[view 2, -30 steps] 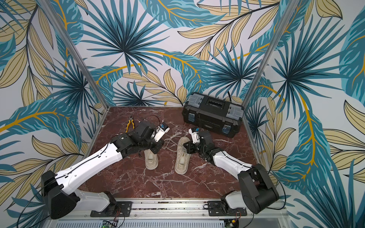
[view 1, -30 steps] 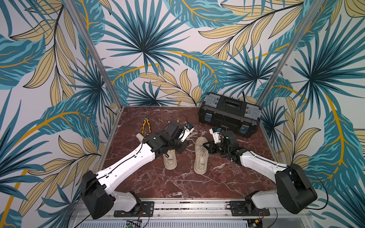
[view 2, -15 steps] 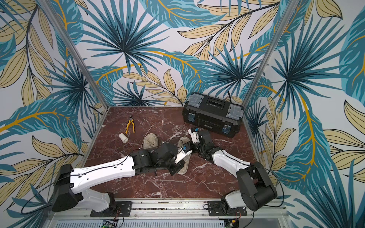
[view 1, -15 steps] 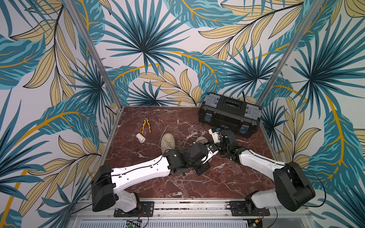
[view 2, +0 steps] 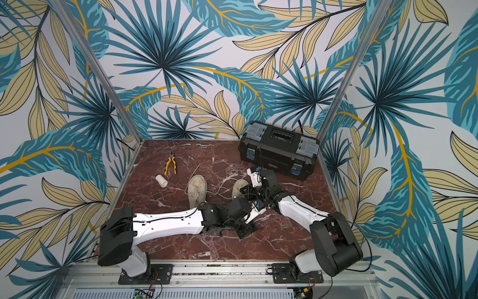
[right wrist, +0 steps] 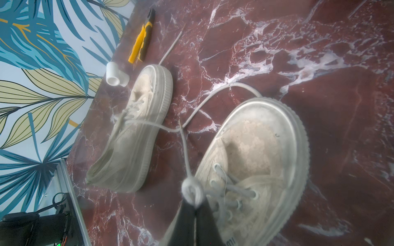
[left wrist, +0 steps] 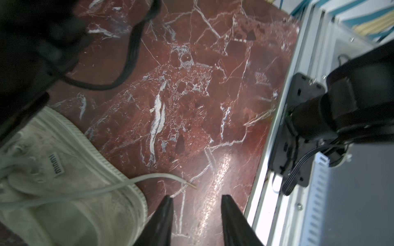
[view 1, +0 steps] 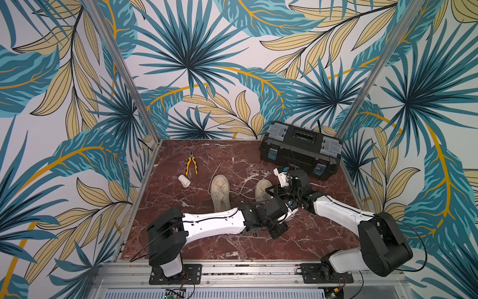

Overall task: Tie the shoes
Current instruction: Wrap the shoelace around the shoelace, then cross the shoelace with the shoelace.

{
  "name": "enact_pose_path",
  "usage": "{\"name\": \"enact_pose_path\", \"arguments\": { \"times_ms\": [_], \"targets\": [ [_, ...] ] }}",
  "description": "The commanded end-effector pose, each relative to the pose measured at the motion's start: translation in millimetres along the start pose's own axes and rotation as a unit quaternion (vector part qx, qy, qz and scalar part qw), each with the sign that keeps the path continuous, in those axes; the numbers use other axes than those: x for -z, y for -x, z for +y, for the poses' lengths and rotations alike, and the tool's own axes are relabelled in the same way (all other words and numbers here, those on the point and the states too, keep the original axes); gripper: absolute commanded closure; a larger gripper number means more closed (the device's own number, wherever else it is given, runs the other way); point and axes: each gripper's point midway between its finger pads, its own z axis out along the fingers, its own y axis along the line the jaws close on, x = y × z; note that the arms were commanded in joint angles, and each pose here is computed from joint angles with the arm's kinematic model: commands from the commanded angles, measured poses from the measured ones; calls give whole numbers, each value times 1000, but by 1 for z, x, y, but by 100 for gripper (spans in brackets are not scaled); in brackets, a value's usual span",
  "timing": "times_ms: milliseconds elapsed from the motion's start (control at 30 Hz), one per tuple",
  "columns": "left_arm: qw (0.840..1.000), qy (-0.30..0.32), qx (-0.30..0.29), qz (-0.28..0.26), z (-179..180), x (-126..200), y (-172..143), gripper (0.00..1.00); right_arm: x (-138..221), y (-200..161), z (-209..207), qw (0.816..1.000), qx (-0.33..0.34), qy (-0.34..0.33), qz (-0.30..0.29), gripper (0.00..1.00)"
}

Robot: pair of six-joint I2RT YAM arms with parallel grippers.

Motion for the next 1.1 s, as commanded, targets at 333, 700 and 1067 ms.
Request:
{"name": "enact_pose_path", "arguments": {
  "times_ms": [333,700,1067],
  "targets": [
    [981,43,122,-147,85,95,34,47,7,-9,2,999,34,11,0,100],
    [961,29,252,-111,160,67,44,45,9,-18,7,998,57,28,-1,100],
    [952,-45,291,-87,156,17,58,48,9,-22,8,998,62,28,5,100]
  ]
}}
